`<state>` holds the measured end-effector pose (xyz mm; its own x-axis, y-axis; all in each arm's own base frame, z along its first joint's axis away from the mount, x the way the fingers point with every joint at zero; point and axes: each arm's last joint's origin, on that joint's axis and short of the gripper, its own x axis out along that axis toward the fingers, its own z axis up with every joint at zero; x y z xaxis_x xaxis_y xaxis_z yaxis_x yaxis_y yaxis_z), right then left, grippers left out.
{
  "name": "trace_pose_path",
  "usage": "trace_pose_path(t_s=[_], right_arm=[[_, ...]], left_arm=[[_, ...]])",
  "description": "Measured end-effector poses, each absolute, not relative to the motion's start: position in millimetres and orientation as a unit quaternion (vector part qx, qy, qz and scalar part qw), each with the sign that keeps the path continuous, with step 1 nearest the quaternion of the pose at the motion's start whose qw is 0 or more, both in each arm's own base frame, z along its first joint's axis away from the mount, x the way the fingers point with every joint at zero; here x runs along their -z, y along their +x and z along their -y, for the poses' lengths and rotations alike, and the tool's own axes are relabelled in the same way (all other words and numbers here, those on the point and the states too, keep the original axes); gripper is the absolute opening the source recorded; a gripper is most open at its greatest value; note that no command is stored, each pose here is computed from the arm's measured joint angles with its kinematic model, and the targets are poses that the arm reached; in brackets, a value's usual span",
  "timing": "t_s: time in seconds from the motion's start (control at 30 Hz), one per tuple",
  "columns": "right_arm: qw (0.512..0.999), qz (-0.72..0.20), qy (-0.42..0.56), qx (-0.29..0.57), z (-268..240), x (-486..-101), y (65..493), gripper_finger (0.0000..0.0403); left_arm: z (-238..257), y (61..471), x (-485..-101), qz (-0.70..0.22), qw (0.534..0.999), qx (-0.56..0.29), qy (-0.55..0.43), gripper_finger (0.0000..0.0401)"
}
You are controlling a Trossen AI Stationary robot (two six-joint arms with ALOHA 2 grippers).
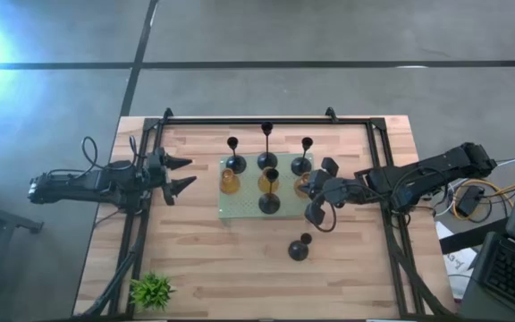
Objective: Pick & Place candle stick holders
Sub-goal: Align the yellow glass candle holder with the black candle holder on the shelf
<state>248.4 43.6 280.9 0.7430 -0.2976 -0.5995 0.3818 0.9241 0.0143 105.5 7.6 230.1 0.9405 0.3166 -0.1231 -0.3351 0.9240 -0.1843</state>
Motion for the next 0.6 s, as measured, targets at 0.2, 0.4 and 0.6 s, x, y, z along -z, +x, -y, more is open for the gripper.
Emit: trace_pose_path(t_s=[0.2, 0.4, 0.6], right_arm=[[0.931, -0.304, 0.062, 0.194, -42.3, -281.9, 248.4, 0.0008], [0.931, -0.304, 0.058, 0.194, -41.9, -281.9, 248.5, 0.0008], [0.928, -0.307, 0.052, 0.204, -41.0, -281.1, 247.5, 0.0008]], left_arm=[[-7.6, 105.6, -230.0, -0.046, 0.980, -0.166, -0.102, 0.0314], [-7.6, 105.6, -230.0, -0.046, 0.980, -0.166, -0.102, 0.0314], [-7.6, 105.6, -230.0, -0.046, 0.980, -0.166, -0.102, 0.0314]])
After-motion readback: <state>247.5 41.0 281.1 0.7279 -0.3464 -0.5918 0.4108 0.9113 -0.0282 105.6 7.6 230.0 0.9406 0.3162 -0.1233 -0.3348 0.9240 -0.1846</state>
